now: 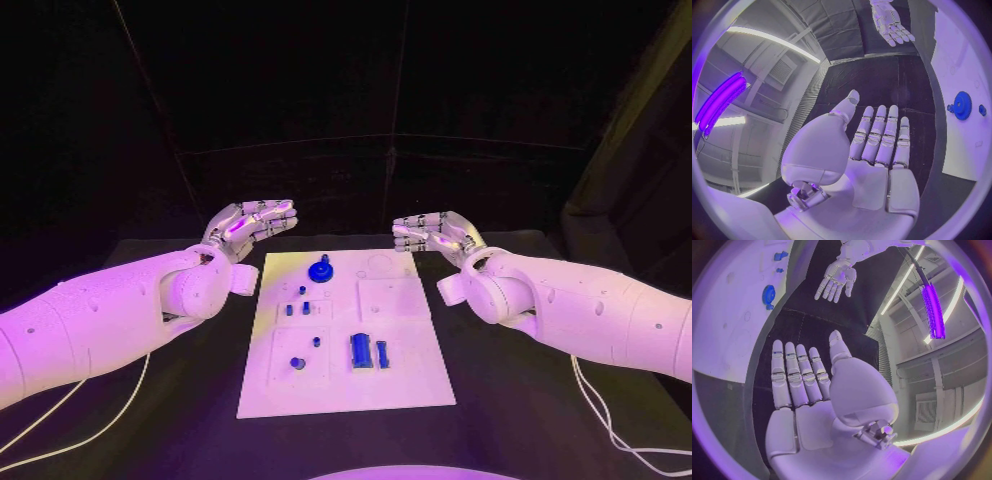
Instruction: Assemble the parts on the task board
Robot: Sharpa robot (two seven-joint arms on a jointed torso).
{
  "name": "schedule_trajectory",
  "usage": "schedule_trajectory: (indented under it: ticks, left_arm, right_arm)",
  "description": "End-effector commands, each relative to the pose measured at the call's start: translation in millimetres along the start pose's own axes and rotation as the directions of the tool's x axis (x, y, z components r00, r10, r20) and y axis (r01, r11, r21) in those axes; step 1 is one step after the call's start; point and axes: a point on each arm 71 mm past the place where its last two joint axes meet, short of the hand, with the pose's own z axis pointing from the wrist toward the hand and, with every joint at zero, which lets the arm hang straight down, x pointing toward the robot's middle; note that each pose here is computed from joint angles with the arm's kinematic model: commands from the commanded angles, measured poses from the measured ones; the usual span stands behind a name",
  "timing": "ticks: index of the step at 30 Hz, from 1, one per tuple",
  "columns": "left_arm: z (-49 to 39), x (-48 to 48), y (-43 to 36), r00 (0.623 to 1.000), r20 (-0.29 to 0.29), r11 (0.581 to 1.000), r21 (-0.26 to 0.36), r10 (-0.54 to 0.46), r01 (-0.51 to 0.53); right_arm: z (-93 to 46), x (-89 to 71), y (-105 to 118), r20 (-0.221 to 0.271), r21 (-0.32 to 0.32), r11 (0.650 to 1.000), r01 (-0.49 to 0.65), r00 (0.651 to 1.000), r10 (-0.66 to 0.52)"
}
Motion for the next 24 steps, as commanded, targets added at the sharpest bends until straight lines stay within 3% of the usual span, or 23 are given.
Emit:
schedule_trajectory:
  ticks: [1, 6, 16, 24]
  left_arm:
    - [-0.9, 2.0, -0.3, 1.000, 0.002, 1.000, 0.002, 0.004, -0.004]
    - [-5.3, 8.6, 2.1, 0.999, 0.033, 1.000, 0.005, 0.018, -0.019]
    - [-28.7, 38.2, 6.1, 0.981, 0.175, 0.995, 0.024, 0.087, -0.093]
    - [-44.9, 54.7, 3.4, 0.958, 0.259, 0.989, 0.037, 0.126, -0.140]
  right_arm:
    - [-1.7, 0.2, 1.0, 0.013, 0.000, 1.000, -0.001, 1.000, 0.001]
    - [-6.4, 7.0, 6.5, 0.056, -0.017, 0.999, -0.030, 0.998, 0.030]
    - [-30.1, 32.3, 29.1, 0.219, -0.056, 0.991, -0.120, 0.967, 0.130]
    - [-39.3, 39.9, 36.5, 0.268, -0.059, 0.988, -0.141, 0.951, 0.152]
